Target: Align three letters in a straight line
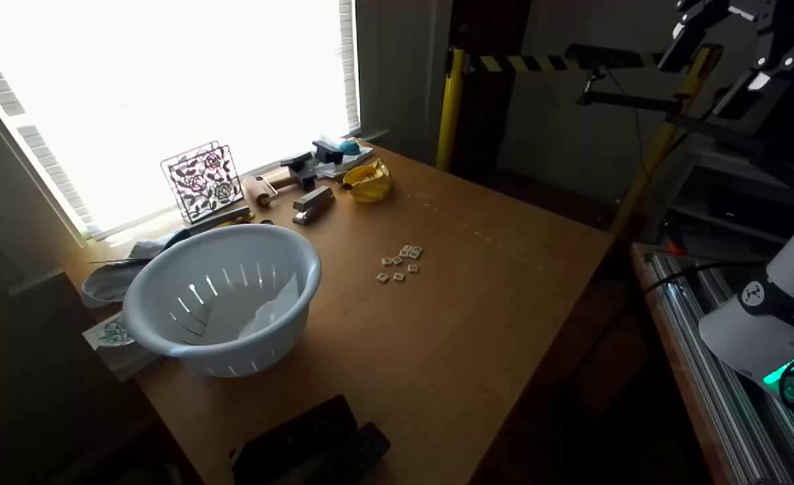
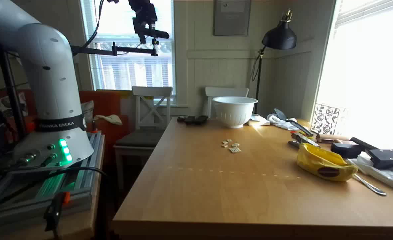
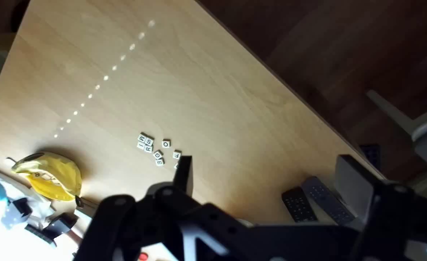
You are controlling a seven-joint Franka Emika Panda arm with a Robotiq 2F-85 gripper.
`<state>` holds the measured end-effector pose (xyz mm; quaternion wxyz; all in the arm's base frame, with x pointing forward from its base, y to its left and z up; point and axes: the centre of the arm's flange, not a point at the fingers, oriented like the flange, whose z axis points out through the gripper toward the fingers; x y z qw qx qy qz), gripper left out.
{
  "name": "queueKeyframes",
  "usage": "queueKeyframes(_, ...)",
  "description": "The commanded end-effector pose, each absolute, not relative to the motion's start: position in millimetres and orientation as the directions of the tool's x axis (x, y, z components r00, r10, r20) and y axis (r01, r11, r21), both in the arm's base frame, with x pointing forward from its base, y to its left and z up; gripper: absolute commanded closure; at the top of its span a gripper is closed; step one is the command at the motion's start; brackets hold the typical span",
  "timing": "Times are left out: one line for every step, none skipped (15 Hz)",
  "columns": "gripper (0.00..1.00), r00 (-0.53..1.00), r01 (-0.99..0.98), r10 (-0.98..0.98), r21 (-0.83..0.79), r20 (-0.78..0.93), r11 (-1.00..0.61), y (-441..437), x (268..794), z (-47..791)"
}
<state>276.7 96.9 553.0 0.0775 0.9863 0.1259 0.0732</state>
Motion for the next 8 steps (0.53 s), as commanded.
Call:
queueKeyframes(0.0, 0.958, 0.237, 0.26, 0.171, 0.125, -0.956, 97, 277, 553)
queueKeyframes(0.0, 0.958, 0.237, 0.26, 0.171, 0.125, -0.956, 97, 277, 553)
queueKeyframes(0.0, 0.958, 0.237, 0.26, 0.171, 0.125, -0.956, 97, 277, 553)
queueKeyframes(0.0, 0.958, 0.237, 0.26, 0.171, 0.125, -0.956, 97, 277, 553)
queueKeyframes(0.0, 0.958, 0.237, 0.26, 0.171, 0.125, -0.956, 97, 277, 553)
queueKeyframes(0.0, 0.958, 0.237, 0.26, 0.171, 0.125, -0.956, 97, 277, 553)
queueKeyframes(0.0, 0.962, 0.224, 0.246, 0.176, 0.115, -0.958, 91, 279, 549)
queueKeyframes(0.0, 0.973, 0.187, 0.206, 0.172, 0.1, -0.967, 84, 290, 546)
